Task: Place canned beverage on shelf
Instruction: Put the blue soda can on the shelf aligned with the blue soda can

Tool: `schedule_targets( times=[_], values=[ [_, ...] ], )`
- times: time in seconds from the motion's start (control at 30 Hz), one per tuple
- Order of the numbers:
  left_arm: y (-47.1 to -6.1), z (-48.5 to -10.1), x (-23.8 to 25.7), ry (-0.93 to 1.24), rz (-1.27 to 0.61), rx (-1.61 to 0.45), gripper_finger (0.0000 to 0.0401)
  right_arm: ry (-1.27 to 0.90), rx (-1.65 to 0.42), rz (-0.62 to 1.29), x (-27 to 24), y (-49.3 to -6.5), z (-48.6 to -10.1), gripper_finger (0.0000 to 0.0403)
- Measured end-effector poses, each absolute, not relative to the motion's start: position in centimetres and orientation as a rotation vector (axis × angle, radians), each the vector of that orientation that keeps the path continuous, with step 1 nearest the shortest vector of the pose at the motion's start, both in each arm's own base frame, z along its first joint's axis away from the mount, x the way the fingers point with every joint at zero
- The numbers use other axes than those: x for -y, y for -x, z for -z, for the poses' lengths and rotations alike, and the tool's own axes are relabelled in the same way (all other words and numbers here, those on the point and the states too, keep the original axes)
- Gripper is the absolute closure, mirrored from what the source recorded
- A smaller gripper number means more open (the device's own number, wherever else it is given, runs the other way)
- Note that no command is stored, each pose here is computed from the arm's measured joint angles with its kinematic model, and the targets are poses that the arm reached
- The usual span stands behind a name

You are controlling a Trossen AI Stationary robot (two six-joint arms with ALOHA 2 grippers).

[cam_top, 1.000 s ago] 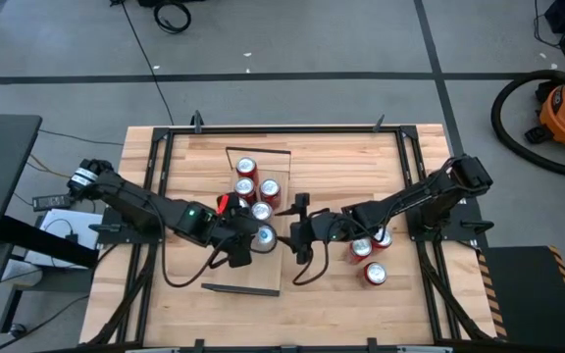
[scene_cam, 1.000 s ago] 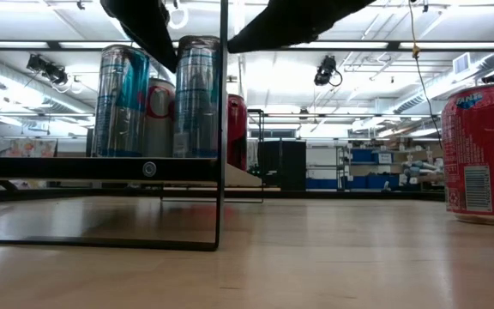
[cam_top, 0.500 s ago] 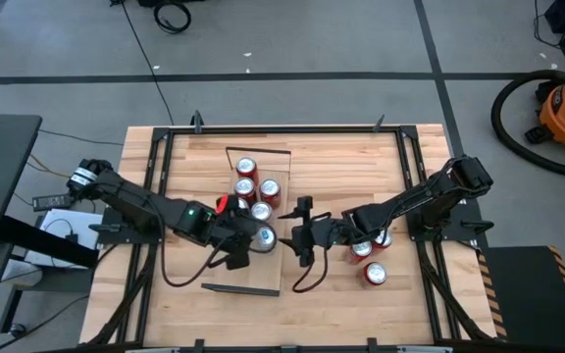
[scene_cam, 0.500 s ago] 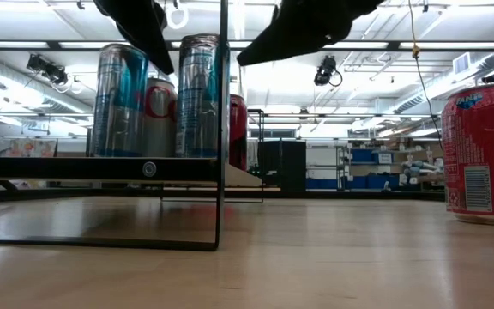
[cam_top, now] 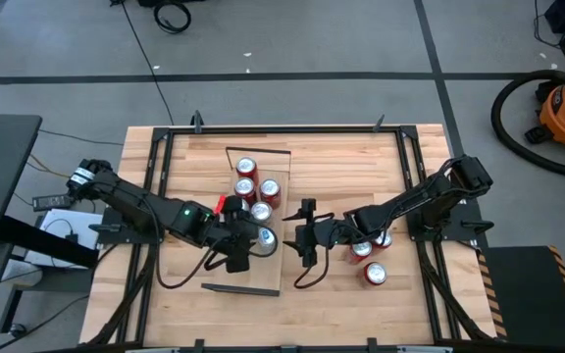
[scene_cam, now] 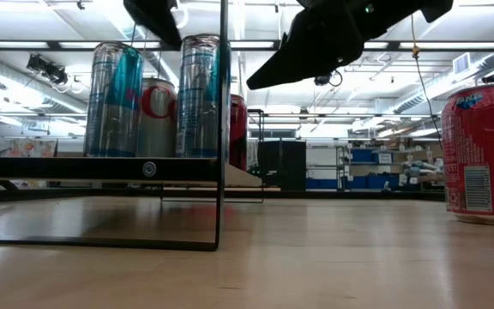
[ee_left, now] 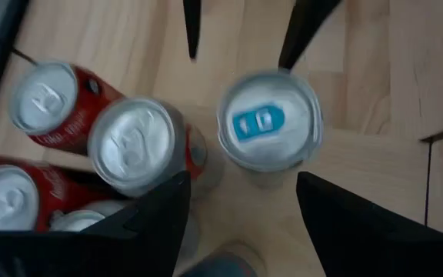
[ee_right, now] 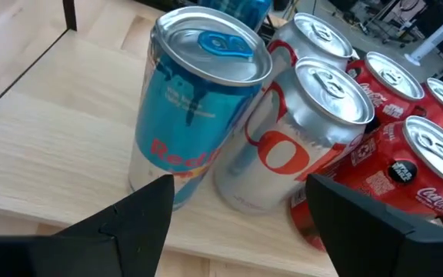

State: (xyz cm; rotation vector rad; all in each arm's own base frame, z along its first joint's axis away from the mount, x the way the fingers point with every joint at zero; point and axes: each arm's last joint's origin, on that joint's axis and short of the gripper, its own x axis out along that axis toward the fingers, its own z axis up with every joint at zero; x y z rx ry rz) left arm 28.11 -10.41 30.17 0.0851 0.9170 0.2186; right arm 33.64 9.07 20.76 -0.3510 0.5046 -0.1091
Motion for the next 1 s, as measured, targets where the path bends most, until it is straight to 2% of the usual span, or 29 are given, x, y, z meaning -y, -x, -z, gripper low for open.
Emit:
schedule_targets(
  times=[0.27, 0.57, 0.8, 1.0],
  values=[
    [-28.0, -32.3, 11.1, -0.153, -0.219, -0.86, 0.0152, 0.329, -0.479, 0.103, -9.1, -33.7, -20.8, 0.0099],
    [-27.6, -32.3, 11.5, -0.174, -0.216, -0.875, 0.0152, 0.233, -0.425, 0.107, -8.8, -32.6, -18.9, 0.0099],
    [-27.6, -32.3, 11.4, -0.174, -0.219, -0.872, 0.0152, 0.203, -0.356, 0.11, -8.9, -32.7, -19.0, 0.0099],
    [-27.5, -32.5, 11.3, -0.17, -0.223, -0.86, 0.0152, 0.215, -0.382, 0.104, -9.5, -33.9, -16.5, 0.0099]
  ],
)
